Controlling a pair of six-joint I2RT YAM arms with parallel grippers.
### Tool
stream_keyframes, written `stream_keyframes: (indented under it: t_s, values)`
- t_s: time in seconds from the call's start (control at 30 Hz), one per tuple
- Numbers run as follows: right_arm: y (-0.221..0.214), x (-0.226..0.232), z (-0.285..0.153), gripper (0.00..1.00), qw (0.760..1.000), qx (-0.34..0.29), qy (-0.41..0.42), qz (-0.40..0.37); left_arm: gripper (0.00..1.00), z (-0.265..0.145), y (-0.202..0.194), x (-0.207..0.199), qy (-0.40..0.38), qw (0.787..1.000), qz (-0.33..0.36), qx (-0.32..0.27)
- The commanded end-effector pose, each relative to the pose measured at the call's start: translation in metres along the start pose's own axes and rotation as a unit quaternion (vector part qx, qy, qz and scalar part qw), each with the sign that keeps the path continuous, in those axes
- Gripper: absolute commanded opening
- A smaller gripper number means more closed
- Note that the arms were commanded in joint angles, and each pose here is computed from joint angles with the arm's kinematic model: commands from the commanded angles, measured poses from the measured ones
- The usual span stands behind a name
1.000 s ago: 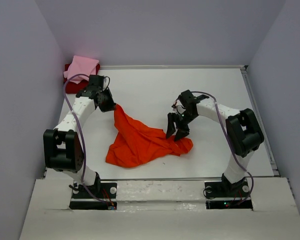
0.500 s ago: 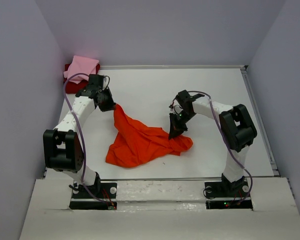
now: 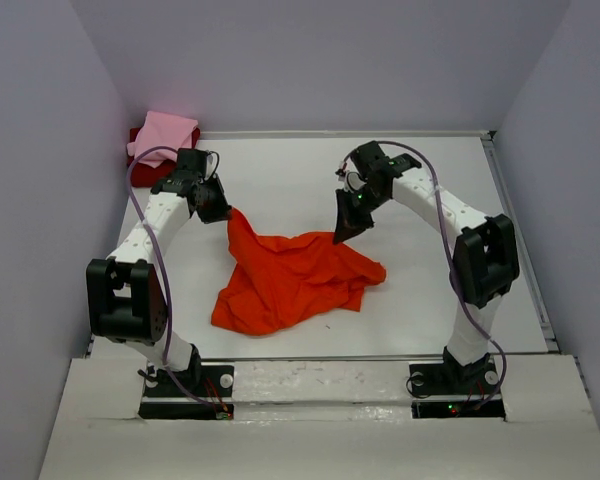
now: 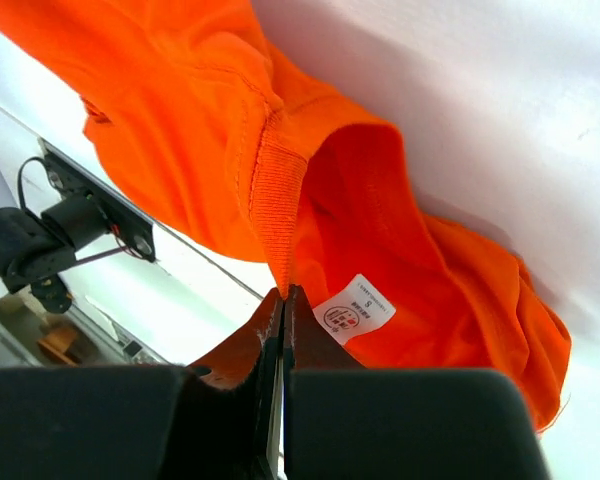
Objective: Fold and stack the t-shirts
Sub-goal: Flatten out the tshirt
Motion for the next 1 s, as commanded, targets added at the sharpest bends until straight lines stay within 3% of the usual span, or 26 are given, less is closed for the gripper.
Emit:
stream_keyframes:
  t_s: [0.0, 0.43, 0.67, 0.97]
  values:
    - [0.018, 0.013, -0.007, 0.0, 1.0, -0.009, 0.0, -0.025, 0.0, -0.016, 0.022, -0.005, -0.009, 0.999, 0.01, -0.034]
    - [0.118, 0.045, 0.02, 0.0, 0.996, -0.06, 0.037, -0.051, 0.0, -0.048, 0.044, 0.017, 0.044, 0.995, -0.002, -0.086]
    - [0.146, 0.026, 0.041, 0.0, 0.996, -0.087, 0.016, -0.016, 0.0, -0.051, 0.042, 0.03, 0.056, 0.995, -0.008, -0.083]
    - [0.163, 0.038, -0.009, 0.0, 0.978, -0.202, 0.005, -0.054, 0.0, -0.052, 0.044, 0.031, 0.055, 0.995, -0.012, -0.088]
Point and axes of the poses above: each gripper's point midway between its finger pads, its own z axis out along the fingers, its own x axis along the line the jaws close on, y = z × x, the point moved 2 cm from there along -z, back along the fingers, and after that the axes turned 11 degrees about z, right-handed, at the moved point
